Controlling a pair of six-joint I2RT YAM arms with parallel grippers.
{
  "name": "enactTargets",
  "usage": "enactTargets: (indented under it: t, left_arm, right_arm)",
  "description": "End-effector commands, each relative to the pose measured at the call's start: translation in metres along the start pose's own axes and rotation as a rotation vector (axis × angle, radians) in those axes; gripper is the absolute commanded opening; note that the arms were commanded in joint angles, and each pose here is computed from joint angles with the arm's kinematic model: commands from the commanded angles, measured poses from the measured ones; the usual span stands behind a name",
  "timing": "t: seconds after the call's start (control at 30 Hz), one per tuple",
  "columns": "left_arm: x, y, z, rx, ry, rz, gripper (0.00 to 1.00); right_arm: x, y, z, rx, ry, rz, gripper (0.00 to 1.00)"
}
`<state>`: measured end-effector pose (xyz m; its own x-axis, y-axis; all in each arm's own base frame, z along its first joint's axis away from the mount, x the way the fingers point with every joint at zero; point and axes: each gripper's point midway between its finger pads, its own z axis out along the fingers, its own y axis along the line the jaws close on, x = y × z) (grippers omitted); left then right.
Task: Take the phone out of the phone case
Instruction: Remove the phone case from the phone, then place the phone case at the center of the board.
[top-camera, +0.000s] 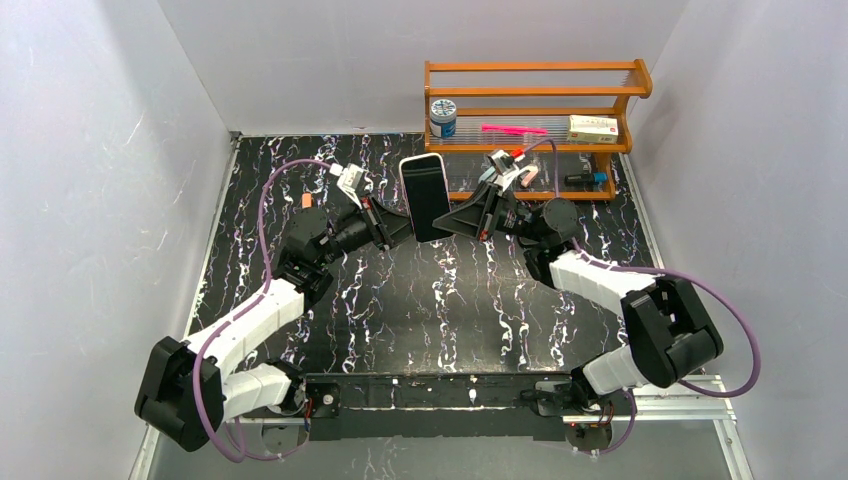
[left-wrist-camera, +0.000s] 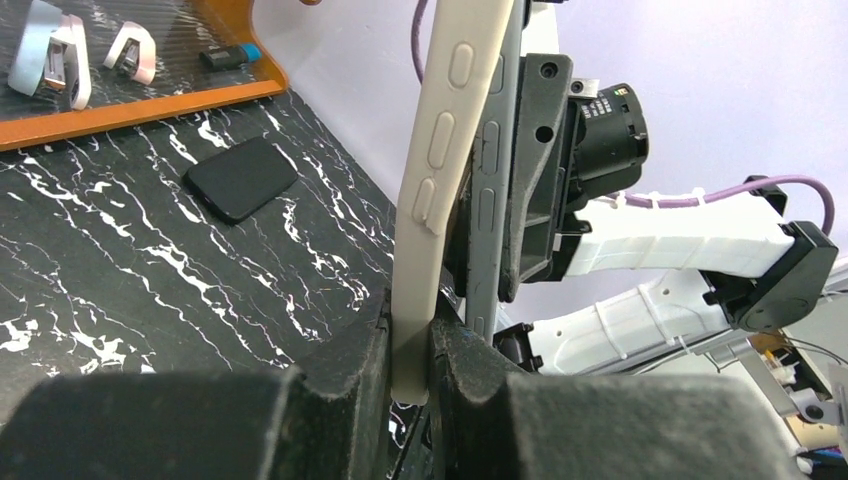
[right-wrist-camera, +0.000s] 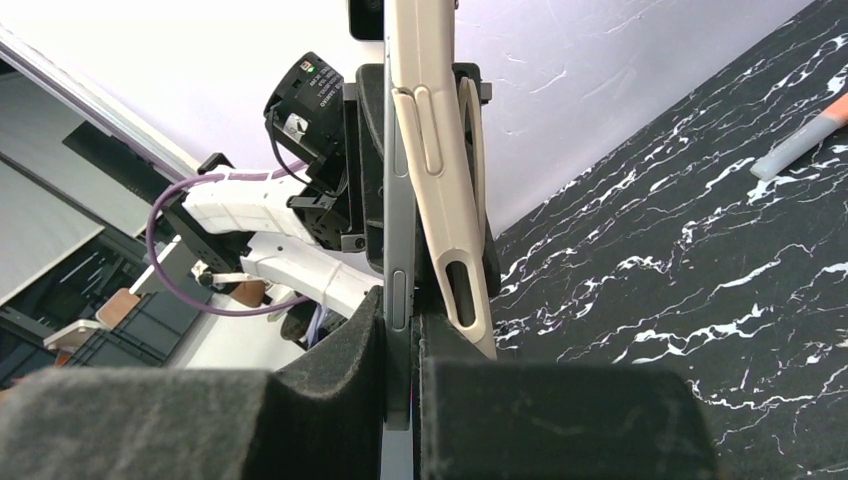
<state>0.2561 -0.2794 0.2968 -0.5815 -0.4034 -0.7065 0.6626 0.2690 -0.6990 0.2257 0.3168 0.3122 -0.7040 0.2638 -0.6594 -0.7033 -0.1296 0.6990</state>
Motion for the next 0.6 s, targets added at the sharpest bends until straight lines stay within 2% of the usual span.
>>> enactTargets:
  t: [0.0,0.27,0.43,0.57]
  left_arm:
    - [-0.071,-0.03,0.003,0.021,-0.261,0.084,0.0]
    - [-0.097,-0.025,0.006,-0.037,-0.354,0.154,0.0]
    - [-0.1,-0.023,0.009,-0.049,-0.351,0.174,0.0]
    - [-0.086,0.005,0.004,-0.188,-0.281,0.192,0.0]
  right_arm:
    - [0.05,0.013,-0.009,-0.051,0.207,-0.015,0.01]
    - [0.074,0.009,-0.02,0.007,0.283,0.025,0.01]
    - [0.081,0.009,-0.026,0.016,0.281,0.024,0.01]
    - [0.078,0.002,-0.028,0.079,0.246,-0.011,0.01]
